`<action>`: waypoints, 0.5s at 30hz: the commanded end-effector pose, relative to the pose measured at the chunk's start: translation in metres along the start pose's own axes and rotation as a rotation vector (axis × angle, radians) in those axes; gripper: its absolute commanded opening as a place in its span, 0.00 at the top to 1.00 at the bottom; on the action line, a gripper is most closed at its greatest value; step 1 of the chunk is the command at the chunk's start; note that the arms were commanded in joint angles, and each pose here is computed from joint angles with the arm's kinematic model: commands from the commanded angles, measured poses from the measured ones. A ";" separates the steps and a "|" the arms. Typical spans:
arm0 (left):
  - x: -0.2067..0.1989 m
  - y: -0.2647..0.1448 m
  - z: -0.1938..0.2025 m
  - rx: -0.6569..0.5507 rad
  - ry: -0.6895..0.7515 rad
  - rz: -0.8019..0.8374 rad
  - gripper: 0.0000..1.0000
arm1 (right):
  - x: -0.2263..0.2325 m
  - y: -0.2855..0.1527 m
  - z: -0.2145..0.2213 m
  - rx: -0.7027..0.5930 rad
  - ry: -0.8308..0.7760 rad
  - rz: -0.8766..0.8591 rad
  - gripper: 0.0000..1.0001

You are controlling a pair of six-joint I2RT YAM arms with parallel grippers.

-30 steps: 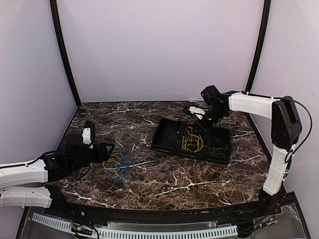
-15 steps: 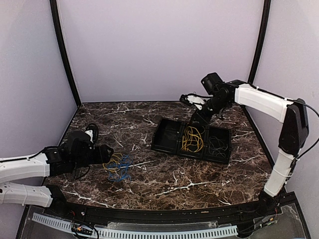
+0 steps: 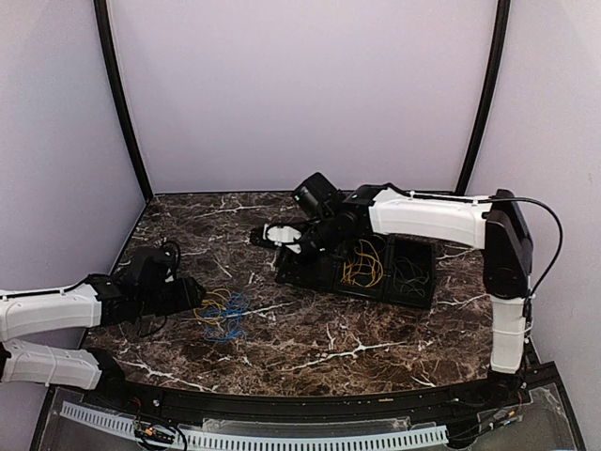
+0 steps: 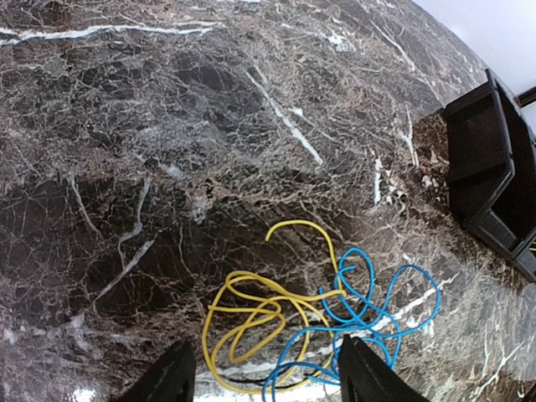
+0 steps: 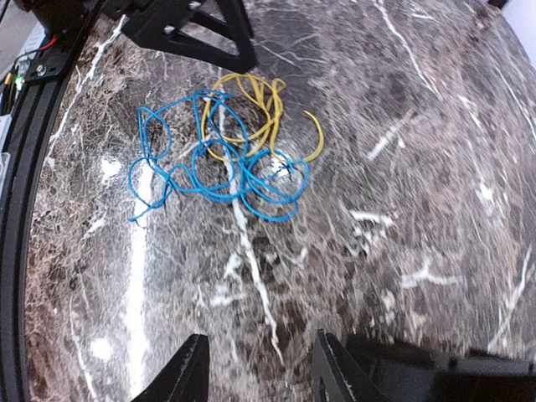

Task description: Untangle the cables

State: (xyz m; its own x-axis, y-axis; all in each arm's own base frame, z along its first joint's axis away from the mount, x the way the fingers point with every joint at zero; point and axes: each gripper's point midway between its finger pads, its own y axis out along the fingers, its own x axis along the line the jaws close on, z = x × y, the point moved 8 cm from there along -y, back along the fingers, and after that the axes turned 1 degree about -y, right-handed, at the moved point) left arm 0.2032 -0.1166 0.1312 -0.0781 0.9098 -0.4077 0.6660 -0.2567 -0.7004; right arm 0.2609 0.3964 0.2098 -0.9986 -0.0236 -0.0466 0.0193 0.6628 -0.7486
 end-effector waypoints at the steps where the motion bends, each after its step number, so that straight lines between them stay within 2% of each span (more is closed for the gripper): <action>1: 0.004 0.009 -0.004 0.038 -0.026 0.005 0.36 | 0.001 0.038 -0.034 -0.075 -0.104 -0.001 0.55; 4: 0.012 0.012 -0.003 0.044 -0.094 -0.002 0.36 | -0.007 0.061 -0.053 -0.137 -0.038 -0.044 0.55; 8: 0.020 0.009 -0.001 0.014 -0.144 0.004 0.36 | -0.007 0.095 -0.064 -0.153 0.008 -0.076 0.55; 15: 0.025 0.008 0.009 0.030 -0.173 0.055 0.38 | -0.004 0.133 -0.064 -0.178 0.044 -0.084 0.52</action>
State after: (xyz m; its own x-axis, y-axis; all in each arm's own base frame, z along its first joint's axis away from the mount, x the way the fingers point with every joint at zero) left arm 0.2024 -0.0980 0.1121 -0.1784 0.8519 -0.4924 0.6494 -0.2741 -0.7094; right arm 0.2709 0.5130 0.1530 -0.9982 -0.0573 0.0160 -0.0532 0.7395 -0.6711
